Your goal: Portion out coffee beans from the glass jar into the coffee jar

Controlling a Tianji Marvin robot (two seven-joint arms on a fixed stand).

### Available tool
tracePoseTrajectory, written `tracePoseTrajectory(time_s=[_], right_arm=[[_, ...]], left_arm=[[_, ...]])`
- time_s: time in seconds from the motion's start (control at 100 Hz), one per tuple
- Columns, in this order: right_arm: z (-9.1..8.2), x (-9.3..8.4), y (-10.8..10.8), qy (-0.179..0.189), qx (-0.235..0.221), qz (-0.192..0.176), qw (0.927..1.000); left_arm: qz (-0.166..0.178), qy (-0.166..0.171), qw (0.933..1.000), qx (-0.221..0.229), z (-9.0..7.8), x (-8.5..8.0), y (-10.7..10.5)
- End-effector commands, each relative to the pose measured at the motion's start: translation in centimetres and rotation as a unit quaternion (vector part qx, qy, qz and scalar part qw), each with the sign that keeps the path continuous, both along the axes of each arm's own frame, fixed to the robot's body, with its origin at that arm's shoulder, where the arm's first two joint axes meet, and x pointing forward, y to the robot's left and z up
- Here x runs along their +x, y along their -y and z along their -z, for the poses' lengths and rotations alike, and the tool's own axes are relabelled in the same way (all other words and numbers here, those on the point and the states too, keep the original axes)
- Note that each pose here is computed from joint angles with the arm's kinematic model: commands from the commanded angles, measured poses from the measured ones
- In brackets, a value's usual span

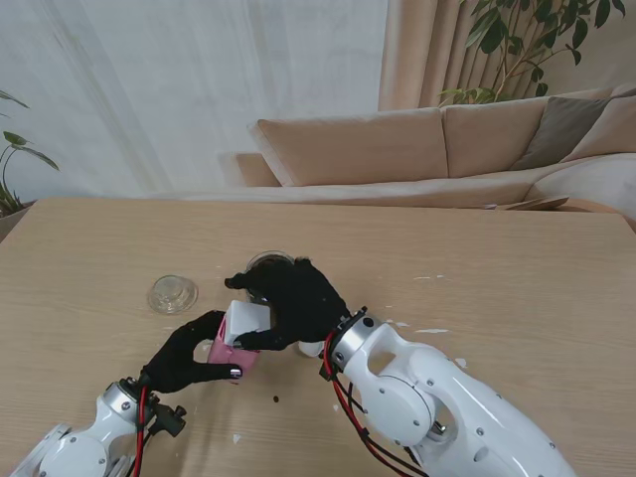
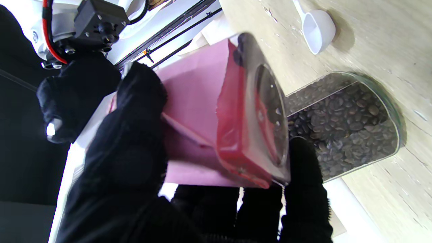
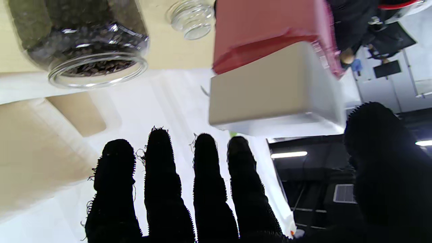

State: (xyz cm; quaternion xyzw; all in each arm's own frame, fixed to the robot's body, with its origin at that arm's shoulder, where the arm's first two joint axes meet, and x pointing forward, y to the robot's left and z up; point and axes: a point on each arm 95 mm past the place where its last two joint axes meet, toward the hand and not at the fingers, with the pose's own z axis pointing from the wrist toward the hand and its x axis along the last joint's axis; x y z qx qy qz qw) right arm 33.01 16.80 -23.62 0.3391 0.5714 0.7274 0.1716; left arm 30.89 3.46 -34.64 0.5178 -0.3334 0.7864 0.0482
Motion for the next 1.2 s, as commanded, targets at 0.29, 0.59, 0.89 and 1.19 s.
tracePoseTrajectory(time_s=[0.29,0.59,0.89,1.19], right_arm=[[1.3,-0.2,-0.7,-0.053,-0.014,-0.049,0.9973],[1.8,0.3,-1.4,-0.071,0.023,-0.049,0.996],[1.1,0.3,-1.4,-0.081,0.055,-0.056,0.9936],[0.1,-0.3,-0.2,-0.077,0.068,-0.031,0.9942]], left_arm=[[0.009,0.003,0.9999,-0.011,0.0,-0.4,0.5],[0.011,0.004,0.9998,-0.013,0.0,-0.4,0.6],[0.013,0.003,0.9999,-0.008,0.0,-0.5,0.4],[0.024,-0.001,0.9997,-0.01,0.1,-0.5,0.3]])
